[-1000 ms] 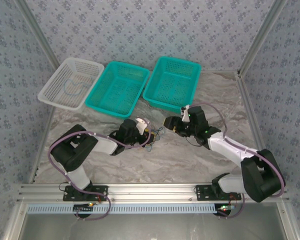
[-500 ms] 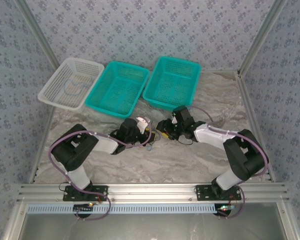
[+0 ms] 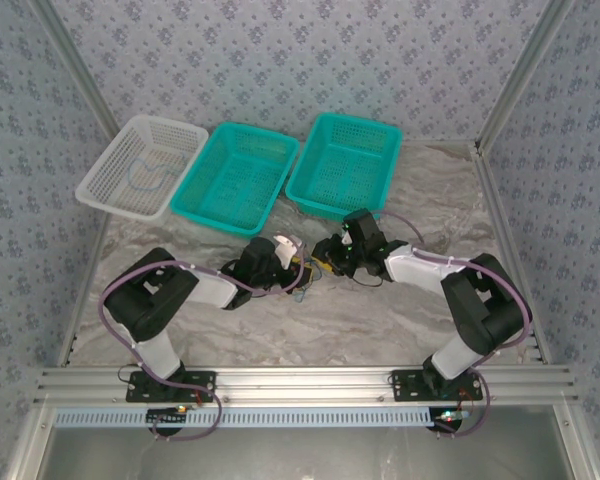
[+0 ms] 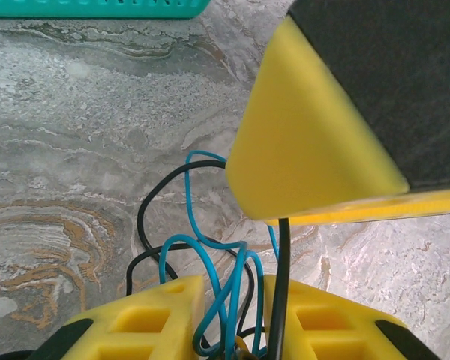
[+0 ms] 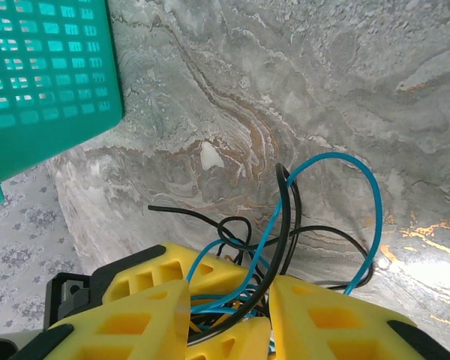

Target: Untangle the cables

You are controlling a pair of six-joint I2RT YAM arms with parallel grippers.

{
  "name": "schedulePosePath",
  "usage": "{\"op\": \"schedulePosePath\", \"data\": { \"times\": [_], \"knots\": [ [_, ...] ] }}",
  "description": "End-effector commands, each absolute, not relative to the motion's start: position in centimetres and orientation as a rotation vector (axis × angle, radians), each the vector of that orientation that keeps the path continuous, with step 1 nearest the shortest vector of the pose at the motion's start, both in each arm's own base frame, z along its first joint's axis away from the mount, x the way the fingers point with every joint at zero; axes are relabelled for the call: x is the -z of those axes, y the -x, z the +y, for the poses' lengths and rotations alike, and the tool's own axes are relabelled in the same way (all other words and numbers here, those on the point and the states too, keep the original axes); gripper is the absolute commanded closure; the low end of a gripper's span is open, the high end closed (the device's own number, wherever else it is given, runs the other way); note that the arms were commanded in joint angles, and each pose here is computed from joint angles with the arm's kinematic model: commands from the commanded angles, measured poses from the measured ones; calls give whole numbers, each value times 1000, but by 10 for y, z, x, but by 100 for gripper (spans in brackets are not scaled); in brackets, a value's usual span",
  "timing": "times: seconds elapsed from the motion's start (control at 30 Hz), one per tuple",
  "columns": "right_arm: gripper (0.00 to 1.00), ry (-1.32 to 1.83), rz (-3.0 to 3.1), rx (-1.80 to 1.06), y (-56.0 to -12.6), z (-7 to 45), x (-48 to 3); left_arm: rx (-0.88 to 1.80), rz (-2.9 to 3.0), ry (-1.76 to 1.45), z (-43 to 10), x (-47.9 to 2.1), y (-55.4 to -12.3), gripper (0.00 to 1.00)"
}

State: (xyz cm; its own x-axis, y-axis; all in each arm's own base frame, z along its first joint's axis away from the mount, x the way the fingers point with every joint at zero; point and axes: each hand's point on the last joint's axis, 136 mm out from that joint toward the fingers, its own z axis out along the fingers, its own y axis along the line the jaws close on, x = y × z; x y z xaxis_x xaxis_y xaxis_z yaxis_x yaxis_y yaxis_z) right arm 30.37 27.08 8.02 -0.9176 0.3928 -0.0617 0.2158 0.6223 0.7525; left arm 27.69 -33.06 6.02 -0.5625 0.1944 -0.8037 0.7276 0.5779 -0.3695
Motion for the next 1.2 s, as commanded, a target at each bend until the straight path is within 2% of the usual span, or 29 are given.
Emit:
{"op": "schedulePosePath", "data": {
  "times": [0.0,0.13,0.27,0.4,0.57,0.77,1.0,1.17],
  "knots": [
    [66,-495,2611,-1211,-309,279,-85,965,2039,-757,-342,-66,-276,74],
    [76,-501,2615,-1217,-309,280,-83,974,2033,-758,-343,-67,-276,74],
    [80,-504,2609,-1230,-310,282,-82,979,2036,-763,-344,-66,-274,74],
    [100,-481,2579,-1232,-311,282,-87,986,2041,-757,-344,-66,-274,72],
    [100,-427,2487,-1251,-315,279,-101,1010,2016,-759,-342,-73,-270,54],
    [100,-242,2422,-1209,-317,275,-124,1090,2010,-689,-330,-91,-272,18],
    [100,-18,2401,-1114,-313,267,-136,1155,1937,-461,-299,-137,-291,7],
    [100,213,2391,-1094,-300,265,-124,1012,2058,-235,-274,-144,-311,5]
  ]
}}
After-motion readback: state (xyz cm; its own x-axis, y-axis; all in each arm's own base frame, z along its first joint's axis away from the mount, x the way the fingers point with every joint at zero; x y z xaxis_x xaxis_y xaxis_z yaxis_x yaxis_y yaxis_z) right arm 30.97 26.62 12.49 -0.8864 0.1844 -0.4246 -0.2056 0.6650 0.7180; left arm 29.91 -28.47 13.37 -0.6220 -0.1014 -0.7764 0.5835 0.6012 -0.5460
